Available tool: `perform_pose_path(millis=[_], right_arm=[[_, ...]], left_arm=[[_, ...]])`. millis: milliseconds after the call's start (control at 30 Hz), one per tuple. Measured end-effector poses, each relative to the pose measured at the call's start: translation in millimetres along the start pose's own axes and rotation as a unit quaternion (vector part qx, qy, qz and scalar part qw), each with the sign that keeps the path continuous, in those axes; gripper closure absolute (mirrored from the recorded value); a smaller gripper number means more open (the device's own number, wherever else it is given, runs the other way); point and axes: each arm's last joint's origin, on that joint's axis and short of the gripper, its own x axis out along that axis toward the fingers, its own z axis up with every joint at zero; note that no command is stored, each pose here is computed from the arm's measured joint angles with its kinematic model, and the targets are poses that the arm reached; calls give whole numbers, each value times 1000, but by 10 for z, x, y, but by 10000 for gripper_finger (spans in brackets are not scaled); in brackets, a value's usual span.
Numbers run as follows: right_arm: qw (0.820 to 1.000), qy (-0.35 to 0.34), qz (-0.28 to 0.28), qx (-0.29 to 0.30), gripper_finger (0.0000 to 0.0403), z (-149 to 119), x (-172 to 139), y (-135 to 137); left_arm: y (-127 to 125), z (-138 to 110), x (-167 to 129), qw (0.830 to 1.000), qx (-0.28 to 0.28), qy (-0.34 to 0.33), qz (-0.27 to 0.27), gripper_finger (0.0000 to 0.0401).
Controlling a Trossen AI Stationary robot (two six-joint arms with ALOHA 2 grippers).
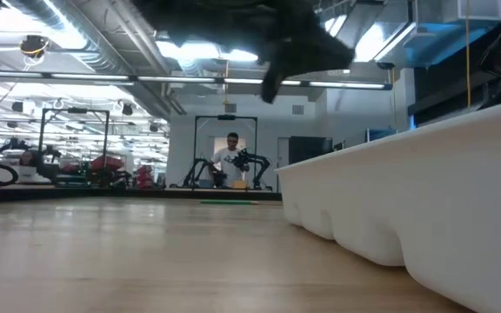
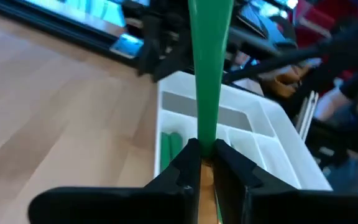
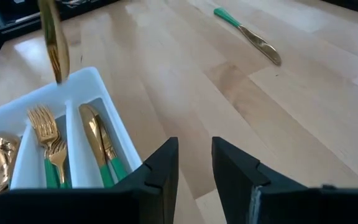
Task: Sort silverware
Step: Put the bottom green table knife into the silverware tray
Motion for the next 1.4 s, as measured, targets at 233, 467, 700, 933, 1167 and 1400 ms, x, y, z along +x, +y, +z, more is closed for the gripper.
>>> perform_pose_path(millis=[233,467,700,933,1167,1400], right_arm=[[999,21,21,-20,304,-10,-1,15],[997,10,61,-42,304,41,-21,60],[982,-54,170,-69,304,225,-116,173],[963,-125,205,-126,304,354,-196,202],[959,-142,211,-122,304,386,-237,169],[959,-142,212,-120,304,386,-240,165]], left_arm=[[-14,-145,298,991,63,111,27,379],[29,-255,514,988,83,126,30,374],[29,-318,570,987,88,130,29,374],[-40,-344,568,986,99,130,20,370],[-144,-414,586,984,123,129,4,368],[-75,-470,639,985,108,132,10,359]])
